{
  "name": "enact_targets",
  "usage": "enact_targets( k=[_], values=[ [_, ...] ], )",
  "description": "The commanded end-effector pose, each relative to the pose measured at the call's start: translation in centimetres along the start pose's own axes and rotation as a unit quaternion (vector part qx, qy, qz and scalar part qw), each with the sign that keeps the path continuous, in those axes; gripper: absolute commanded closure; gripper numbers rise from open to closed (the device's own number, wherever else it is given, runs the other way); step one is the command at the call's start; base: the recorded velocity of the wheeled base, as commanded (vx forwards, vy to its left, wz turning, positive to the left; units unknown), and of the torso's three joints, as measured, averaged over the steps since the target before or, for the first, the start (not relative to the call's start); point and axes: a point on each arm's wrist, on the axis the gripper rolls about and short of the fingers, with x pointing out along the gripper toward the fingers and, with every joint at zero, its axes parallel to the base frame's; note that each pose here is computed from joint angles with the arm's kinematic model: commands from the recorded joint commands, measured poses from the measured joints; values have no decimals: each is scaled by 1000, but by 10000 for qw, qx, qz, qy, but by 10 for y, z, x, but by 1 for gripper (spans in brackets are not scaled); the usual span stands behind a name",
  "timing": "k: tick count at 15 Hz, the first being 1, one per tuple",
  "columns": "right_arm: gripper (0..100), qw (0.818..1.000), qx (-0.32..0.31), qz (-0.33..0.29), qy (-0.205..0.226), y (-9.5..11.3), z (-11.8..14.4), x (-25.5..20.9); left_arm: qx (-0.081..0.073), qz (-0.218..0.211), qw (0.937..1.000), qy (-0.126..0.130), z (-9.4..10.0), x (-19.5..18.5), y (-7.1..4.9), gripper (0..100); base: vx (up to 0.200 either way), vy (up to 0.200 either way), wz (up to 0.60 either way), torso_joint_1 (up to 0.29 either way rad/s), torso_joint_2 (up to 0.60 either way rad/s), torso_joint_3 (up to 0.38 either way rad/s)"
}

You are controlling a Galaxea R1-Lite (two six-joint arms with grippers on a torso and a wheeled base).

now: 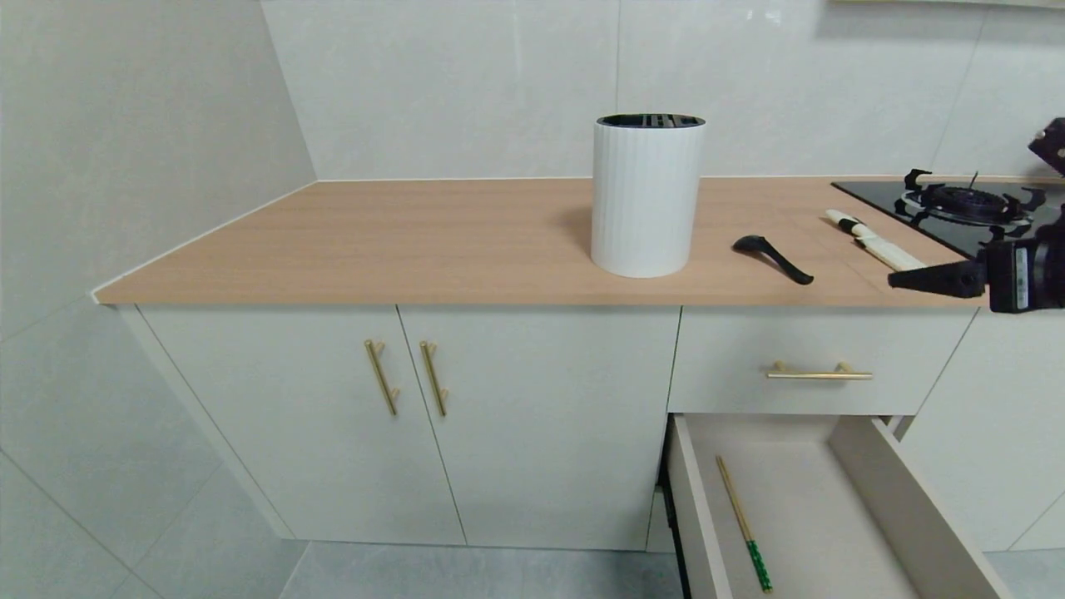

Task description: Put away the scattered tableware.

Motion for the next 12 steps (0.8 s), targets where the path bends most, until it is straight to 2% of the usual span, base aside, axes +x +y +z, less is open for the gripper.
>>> enact_targets(
  k=[1, 3, 5, 7, 12],
  values=[
    [0, 9990, -67, 316, 305, -13, 17, 64, -1, 4, 10000, -1, 0, 0, 0, 0, 0, 0, 0, 0, 0, 0],
    [0, 9980, -66, 381, 500, -19, 20, 102, -1, 4, 10000, -1, 0, 0, 0, 0, 0, 0, 0, 0, 0, 0],
    [0, 9971, 13, 599, 479, -23, 23, 126, -1, 4, 10000, -1, 0, 0, 0, 0, 0, 0, 0, 0, 0, 0],
    [0, 9960, 70, 808, 387, -24, 27, 134, -1, 4, 10000, -1, 0, 0, 0, 0, 0, 0, 0, 0, 0, 0],
    [0, 9958, 53, 818, 409, -26, 26, 157, -1, 4, 10000, -1, 0, 0, 0, 0, 0, 0, 0, 0, 0, 0]
  ],
)
